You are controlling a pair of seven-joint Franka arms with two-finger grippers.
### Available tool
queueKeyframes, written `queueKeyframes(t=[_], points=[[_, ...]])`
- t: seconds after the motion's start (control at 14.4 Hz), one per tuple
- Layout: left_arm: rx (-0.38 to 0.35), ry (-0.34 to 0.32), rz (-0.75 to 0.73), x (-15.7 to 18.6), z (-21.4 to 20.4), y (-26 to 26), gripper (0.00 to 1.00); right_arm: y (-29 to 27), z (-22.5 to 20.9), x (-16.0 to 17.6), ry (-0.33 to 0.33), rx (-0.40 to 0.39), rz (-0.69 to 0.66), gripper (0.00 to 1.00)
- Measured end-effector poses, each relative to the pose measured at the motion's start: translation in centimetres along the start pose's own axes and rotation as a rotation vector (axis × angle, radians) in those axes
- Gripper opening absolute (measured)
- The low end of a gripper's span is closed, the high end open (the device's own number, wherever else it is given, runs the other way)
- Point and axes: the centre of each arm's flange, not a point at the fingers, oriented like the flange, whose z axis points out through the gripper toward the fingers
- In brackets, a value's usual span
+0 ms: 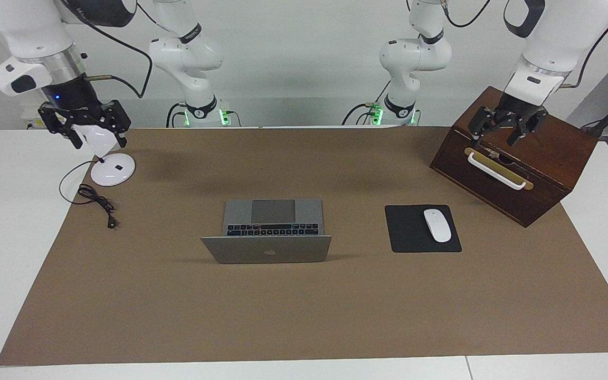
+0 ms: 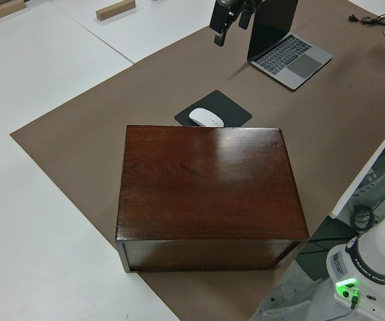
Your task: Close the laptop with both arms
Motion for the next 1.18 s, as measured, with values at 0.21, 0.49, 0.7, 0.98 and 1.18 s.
queueKeyframes(t=[0.21, 0.49, 0.7, 0.98, 1.18], points=[[0.0, 0.01, 0.0, 0.1, -0.1, 0.0, 0.59, 0.0, 1.9, 4.8, 0.038, -0.008, -0.006, 0.92], [-0.002, 0.033, 0.004, 0.4, -0.2, 0.2, 0.09, -2.0, 4.2, 10.8, 0.132, -0.011, 0.005, 0.64], [-0.031, 0.067, 0.004, 0.8, -0.5, 0.8, 0.01, -4.7, 6.0, 14.0, 0.208, -0.004, 0.006, 0.3], [-0.088, 0.126, 0.008, 1.8, -0.2, 2.0, 0.01, -10.5, 8.3, 16.0, 0.275, 0.018, 0.005, 0.01], [-0.111, 0.167, 0.059, 2.2, 1.0, 5.6, 0.01, -15.5, 9.5, 16.5, 0.308, 0.048, 0.016, 0.01]])
